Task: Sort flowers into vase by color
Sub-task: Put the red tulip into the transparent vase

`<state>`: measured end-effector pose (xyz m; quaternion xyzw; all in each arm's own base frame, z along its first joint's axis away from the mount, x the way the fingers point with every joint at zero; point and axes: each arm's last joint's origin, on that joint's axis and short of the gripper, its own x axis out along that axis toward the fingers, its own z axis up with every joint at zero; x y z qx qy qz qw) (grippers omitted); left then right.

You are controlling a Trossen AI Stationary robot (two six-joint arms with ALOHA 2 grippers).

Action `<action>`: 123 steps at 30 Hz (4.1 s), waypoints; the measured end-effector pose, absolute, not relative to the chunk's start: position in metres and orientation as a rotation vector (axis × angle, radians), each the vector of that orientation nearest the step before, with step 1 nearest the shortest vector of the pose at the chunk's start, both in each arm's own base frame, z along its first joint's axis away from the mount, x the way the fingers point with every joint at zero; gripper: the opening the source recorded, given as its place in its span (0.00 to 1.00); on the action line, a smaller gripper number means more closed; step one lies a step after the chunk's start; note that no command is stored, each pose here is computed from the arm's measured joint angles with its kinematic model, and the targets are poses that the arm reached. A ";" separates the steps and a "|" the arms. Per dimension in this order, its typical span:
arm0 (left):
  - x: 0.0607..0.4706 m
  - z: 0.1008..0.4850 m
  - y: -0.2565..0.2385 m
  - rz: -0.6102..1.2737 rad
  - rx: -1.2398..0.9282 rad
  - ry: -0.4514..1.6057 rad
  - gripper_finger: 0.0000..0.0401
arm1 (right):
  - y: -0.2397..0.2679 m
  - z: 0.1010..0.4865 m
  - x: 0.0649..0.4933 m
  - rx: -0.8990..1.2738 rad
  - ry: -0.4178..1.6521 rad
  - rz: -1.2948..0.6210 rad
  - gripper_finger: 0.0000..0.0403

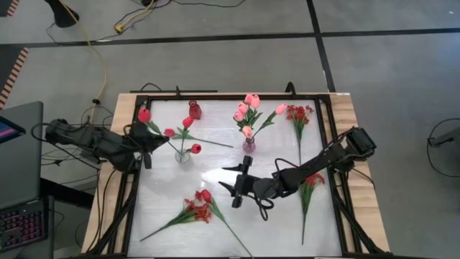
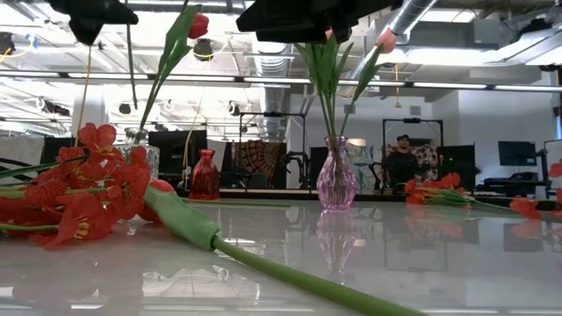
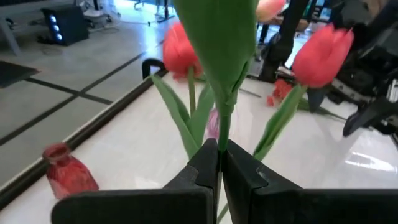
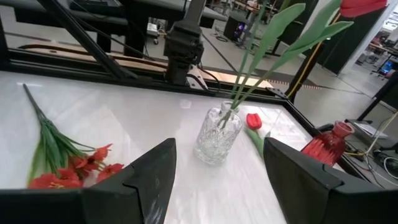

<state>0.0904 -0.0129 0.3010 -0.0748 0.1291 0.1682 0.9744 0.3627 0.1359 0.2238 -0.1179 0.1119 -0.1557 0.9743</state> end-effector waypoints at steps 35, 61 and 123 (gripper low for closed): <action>0.097 0.291 -0.015 0.360 -0.120 0.301 0.00 | 0.134 0.222 0.363 -0.236 0.238 -0.316 0.67; 0.150 0.258 -0.031 0.508 -0.046 0.524 0.00 | 0.137 0.222 0.362 -0.224 0.239 -0.311 0.67; 0.117 0.266 -0.025 0.369 -0.189 0.692 0.35 | 0.082 0.126 0.392 -0.010 0.488 -0.552 0.66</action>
